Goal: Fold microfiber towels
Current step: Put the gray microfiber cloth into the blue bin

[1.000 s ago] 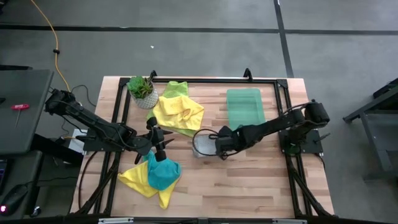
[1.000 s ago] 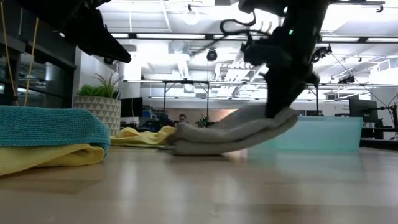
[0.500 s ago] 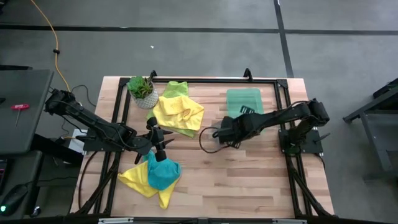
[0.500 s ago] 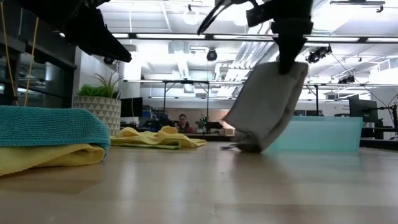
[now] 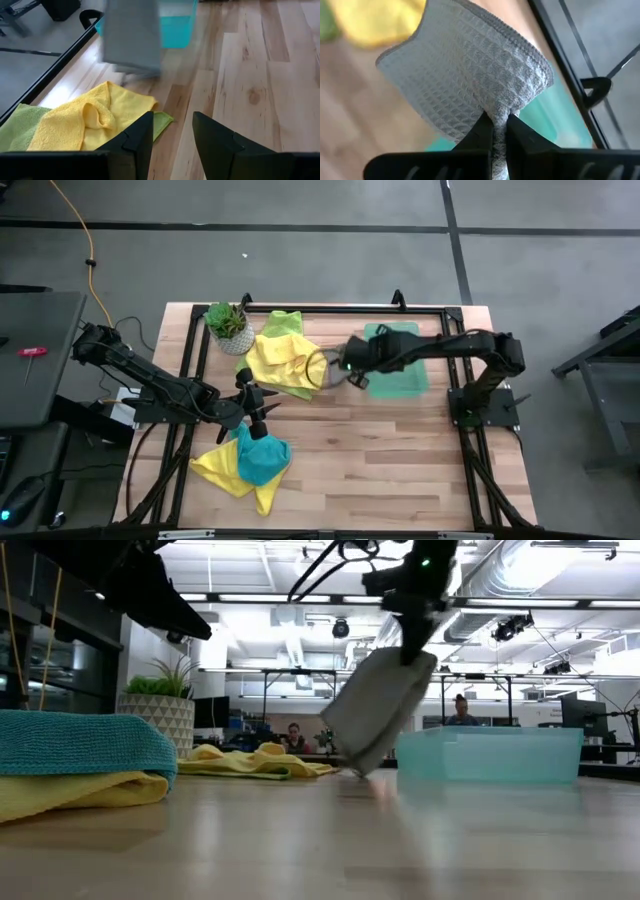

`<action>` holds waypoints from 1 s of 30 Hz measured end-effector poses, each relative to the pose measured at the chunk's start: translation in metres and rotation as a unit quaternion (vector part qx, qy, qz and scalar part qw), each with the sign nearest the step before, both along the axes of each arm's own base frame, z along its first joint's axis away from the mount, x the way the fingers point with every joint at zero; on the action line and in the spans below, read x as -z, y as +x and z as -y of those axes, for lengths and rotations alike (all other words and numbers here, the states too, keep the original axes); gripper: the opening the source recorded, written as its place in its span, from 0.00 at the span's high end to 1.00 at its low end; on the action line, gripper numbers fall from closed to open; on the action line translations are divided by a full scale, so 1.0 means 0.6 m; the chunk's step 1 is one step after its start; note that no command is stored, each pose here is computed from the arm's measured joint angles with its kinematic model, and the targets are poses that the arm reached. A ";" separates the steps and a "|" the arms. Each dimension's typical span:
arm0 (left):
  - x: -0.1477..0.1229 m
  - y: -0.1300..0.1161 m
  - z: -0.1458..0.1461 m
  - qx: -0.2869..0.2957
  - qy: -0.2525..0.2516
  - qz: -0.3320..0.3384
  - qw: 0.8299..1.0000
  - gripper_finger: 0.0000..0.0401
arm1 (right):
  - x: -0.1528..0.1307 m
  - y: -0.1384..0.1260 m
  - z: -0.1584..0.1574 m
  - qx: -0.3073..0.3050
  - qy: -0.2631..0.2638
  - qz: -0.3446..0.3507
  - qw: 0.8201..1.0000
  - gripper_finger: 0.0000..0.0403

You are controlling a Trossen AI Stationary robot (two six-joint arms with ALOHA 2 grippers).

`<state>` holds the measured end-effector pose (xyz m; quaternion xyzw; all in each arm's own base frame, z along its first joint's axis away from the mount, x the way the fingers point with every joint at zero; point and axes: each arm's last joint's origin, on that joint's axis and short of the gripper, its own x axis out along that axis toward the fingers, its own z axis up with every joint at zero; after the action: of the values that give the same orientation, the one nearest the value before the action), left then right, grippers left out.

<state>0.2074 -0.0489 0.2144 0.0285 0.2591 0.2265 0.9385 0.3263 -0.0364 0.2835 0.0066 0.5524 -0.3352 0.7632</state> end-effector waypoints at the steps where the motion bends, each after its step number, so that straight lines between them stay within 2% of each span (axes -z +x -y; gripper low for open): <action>1: 0.000 0.000 0.000 0.000 0.000 0.000 1.000 0.68 | -0.001 0.002 0.013 0.010 -0.001 0.011 1.000 1.00; 7: 0.000 0.000 0.000 0.001 0.002 -0.001 1.000 0.68 | -0.004 -0.003 0.095 0.098 -0.005 0.059 0.993 1.00; 14: 0.000 0.000 0.000 0.004 0.006 -0.004 1.000 0.68 | -0.001 -0.032 0.164 0.192 0.007 0.064 0.979 1.00; 23: 0.000 0.000 0.000 0.004 0.006 -0.004 1.000 0.68 | 0.009 -0.066 0.184 0.238 0.036 -0.007 0.970 1.00; 30: 0.000 0.000 0.000 0.004 0.006 -0.004 1.000 0.68 | 0.018 -0.081 0.191 0.281 0.032 -0.045 0.958 1.00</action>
<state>0.2074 -0.0489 0.2144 0.0364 0.2609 0.2240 0.9383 0.2778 -0.1511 0.2727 0.1709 0.5728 -0.5184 0.6115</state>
